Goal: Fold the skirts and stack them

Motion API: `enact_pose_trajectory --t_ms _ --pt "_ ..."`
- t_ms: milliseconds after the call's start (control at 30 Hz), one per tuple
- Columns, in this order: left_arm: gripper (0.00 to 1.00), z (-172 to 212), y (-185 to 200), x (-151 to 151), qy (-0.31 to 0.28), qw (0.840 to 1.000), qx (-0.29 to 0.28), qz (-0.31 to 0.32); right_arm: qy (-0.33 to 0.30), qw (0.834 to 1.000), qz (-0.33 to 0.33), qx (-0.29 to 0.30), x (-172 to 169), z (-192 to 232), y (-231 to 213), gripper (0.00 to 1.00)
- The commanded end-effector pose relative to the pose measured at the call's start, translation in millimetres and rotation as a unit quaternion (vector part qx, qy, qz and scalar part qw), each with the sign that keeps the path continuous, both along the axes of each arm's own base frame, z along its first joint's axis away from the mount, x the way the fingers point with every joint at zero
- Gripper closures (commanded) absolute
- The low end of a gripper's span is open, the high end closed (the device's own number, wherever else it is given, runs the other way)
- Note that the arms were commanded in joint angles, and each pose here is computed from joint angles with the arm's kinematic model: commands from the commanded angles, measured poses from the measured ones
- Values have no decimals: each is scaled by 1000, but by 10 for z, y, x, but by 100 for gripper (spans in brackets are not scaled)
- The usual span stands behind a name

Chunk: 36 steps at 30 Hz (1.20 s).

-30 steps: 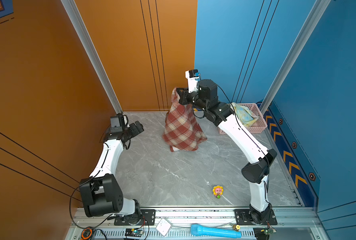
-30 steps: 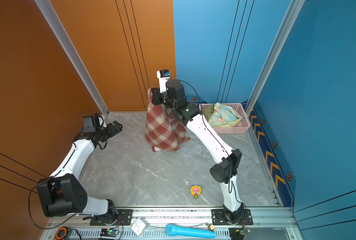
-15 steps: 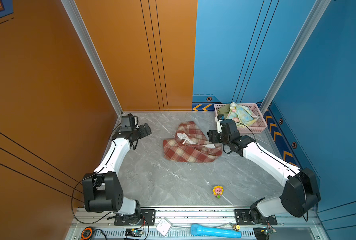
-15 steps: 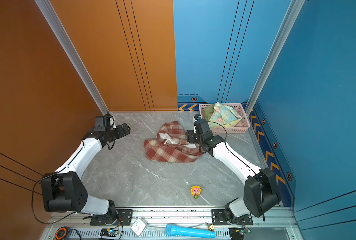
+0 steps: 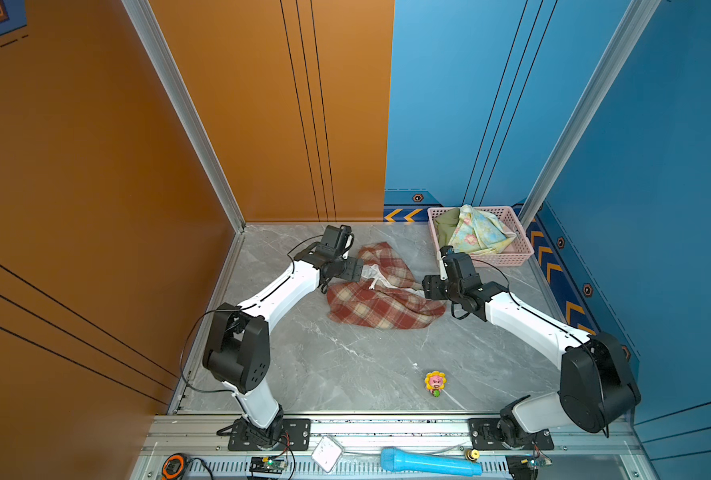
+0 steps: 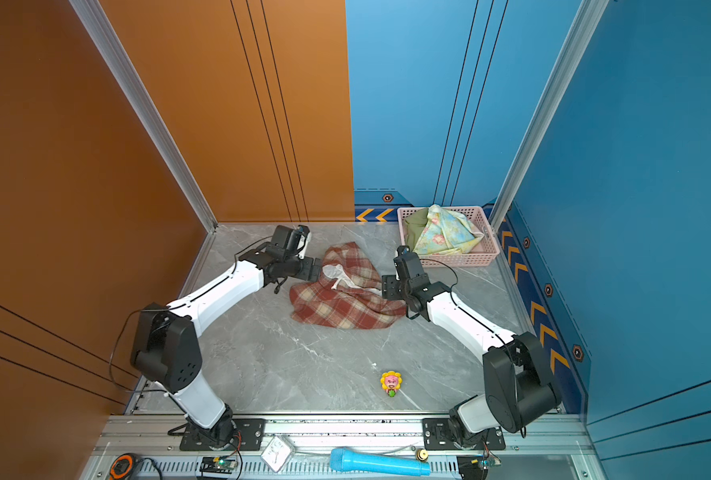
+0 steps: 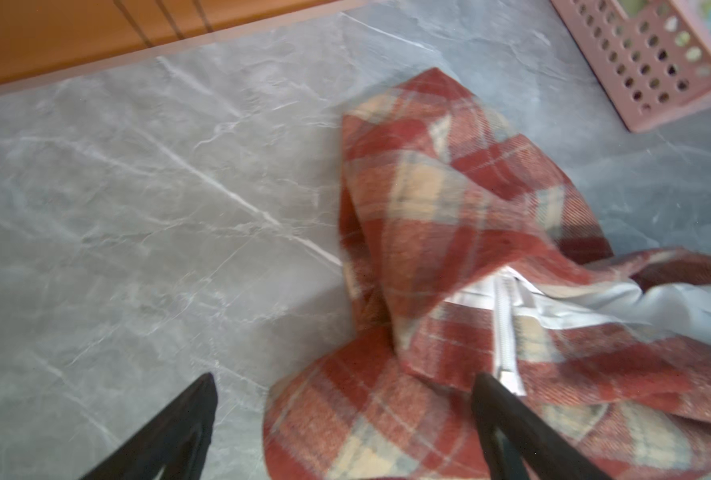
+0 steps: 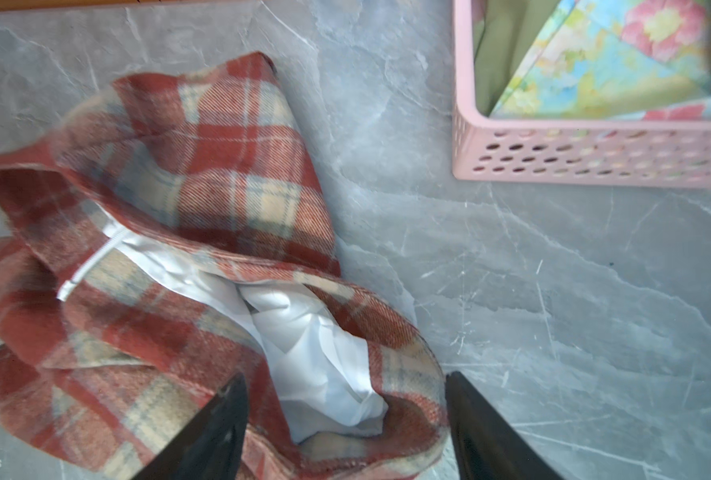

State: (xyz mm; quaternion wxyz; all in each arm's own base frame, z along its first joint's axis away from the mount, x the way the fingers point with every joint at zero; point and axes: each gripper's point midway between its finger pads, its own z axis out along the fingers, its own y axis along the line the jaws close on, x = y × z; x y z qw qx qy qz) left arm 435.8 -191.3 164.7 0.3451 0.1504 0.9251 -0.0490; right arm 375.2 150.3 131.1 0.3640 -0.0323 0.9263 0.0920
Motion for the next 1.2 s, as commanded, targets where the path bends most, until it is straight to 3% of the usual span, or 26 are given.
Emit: enact_pose_trajectory --t_ms 0,200,367,467,567,733,933,1167 --pt "3 -130 -133 82 6 997 62 -52 -1 1000 -15 9 -79 -35 -98 23" --pt "4 -214 -383 294 10 993 63 -96 21 999 -27 17 -248 -185 -212 23" --pt "12 -378 -515 388 24 990 63 -124 44 997 -43 36 -320 -286 -267 23" --pt "29 -462 -649 414 31 989 54 -137 53 996 -53 55 -347 -309 -267 23" --pt "59 -510 -755 456 30 988 56 -142 57 993 -64 76 -345 -293 -240 24" --pt "100 -339 -874 519 15 991 33 -132 45 994 -64 76 -366 -205 -178 25" --pt "100 -57 -865 597 -8 995 8 -101 25 997 -45 57 -442 -114 58 26" --pt "100 -76 -808 596 -3 997 4 -83 33 997 -44 59 -346 -267 277 29"
